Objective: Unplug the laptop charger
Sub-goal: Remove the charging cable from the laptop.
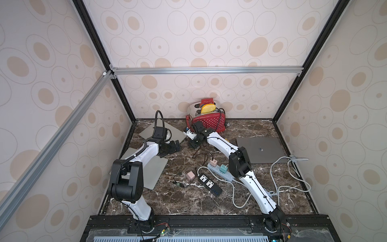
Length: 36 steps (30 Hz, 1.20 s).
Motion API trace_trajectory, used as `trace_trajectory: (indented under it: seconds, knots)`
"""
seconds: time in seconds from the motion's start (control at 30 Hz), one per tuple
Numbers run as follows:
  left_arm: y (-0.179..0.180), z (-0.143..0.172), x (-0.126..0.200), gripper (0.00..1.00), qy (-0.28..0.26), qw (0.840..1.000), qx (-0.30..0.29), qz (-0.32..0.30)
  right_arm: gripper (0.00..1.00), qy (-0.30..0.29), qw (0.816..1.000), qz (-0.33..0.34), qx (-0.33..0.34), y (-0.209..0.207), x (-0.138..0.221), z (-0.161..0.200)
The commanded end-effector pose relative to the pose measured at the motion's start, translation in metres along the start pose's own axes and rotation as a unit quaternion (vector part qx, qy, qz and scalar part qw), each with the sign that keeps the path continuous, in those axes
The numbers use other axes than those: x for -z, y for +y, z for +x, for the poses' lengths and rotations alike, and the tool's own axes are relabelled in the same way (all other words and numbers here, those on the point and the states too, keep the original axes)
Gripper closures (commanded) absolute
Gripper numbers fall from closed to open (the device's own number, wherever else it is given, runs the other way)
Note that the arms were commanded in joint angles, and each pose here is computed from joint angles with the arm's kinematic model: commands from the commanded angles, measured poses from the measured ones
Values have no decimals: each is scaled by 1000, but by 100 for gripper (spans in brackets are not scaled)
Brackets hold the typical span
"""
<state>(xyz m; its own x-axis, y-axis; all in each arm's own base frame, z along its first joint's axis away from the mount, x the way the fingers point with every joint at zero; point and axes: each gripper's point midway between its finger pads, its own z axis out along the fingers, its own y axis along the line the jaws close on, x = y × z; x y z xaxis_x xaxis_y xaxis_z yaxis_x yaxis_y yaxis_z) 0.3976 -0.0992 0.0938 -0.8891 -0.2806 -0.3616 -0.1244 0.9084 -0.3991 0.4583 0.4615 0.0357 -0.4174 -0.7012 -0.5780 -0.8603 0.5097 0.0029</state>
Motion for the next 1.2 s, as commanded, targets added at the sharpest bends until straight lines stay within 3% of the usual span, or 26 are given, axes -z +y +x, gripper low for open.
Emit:
trace_trajectory:
  seconds: [0.0, 0.13, 0.27, 0.3, 0.37, 0.6, 0.73, 0.97, 1.17]
  knots:
    - [-1, -6, 6, 1, -13, 1000, 5, 7, 43, -10, 1000, 7, -18, -2, -5, -5]
    - [-1, -9, 7, 1, -18, 1000, 8, 10, 41, 3, 999, 11, -37, -6, -8, 0]
    - [-4, -14, 12, 1, -31, 999, 7, 15, 46, 23, 998, 4, -53, -5, -13, 13]
    - [-4, -14, 14, 1, -32, 999, 6, 14, 51, 29, 998, 0, -55, -3, -16, 17]
    - [-3, -15, 15, 1, -35, 999, 5, 13, 71, 42, 997, -3, -61, -2, -20, 26]
    - [0, -17, 20, 1, -45, 999, 6, 12, 83, 62, 996, -3, -62, 0, -18, 35]
    - [-4, -17, 14, 1, -39, 999, 3, 24, 100, 71, 996, -7, -58, 4, -17, 40]
    - [-1, -25, -4, 2, -26, 1000, 5, 16, 100, 62, 997, 27, -38, 2, 13, 32]
    - [-6, -26, -17, 3, -6, 999, -34, -27, 100, 73, 996, 36, -29, 3, 31, 42]
